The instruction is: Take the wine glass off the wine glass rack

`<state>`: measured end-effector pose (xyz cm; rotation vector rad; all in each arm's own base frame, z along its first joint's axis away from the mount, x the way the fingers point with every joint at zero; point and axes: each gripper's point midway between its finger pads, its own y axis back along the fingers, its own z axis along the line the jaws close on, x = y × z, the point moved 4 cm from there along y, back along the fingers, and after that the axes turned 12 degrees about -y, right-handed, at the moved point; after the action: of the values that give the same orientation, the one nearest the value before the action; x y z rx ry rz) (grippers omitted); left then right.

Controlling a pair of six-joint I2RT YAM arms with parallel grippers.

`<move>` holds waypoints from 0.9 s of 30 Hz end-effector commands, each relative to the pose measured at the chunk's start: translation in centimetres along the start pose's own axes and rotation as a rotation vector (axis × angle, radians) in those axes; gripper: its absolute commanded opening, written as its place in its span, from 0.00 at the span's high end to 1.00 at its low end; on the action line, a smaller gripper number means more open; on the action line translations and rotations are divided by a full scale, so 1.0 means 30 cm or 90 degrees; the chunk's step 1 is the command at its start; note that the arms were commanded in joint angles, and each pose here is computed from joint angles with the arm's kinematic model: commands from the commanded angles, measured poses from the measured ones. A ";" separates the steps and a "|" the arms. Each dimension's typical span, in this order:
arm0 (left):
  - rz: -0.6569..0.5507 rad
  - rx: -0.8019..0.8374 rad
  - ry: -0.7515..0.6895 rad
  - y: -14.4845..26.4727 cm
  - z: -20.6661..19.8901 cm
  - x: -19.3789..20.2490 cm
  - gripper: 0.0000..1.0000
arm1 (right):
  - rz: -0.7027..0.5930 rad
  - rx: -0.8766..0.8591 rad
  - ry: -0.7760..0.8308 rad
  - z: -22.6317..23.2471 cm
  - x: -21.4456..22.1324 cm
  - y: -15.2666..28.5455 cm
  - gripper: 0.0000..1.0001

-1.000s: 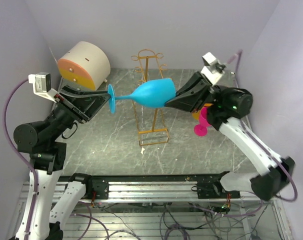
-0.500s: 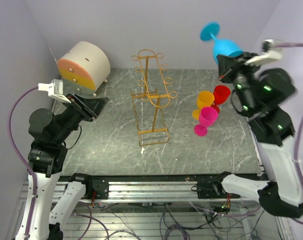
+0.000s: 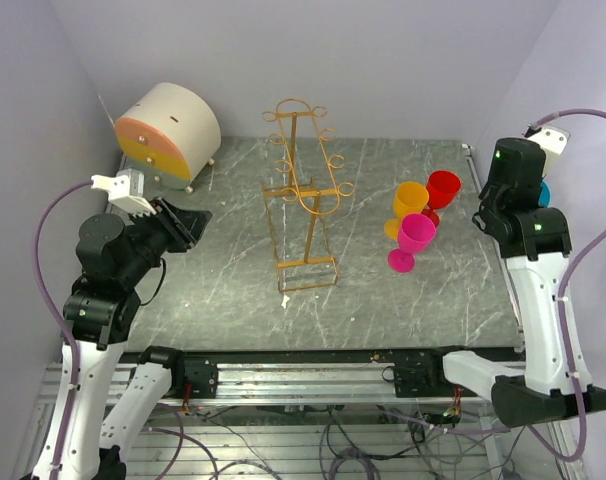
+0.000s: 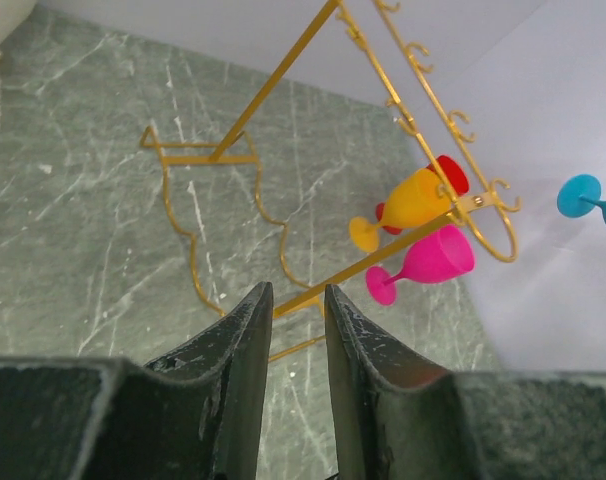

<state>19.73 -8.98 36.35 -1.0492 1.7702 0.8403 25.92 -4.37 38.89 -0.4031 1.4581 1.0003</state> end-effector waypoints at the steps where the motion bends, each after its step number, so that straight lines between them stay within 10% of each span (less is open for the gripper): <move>1: 0.017 -0.035 -0.034 0.005 0.039 0.034 0.62 | 0.112 -0.016 0.013 0.015 0.124 -0.117 1.00; 27: 0.091 -0.127 -0.075 -0.011 0.179 0.224 0.64 | 0.409 -0.127 -0.003 0.058 0.505 -0.278 1.00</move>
<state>20.04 -7.16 28.35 -0.9734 1.7564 1.1261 29.99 -3.43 23.17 -0.0639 1.5394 1.5942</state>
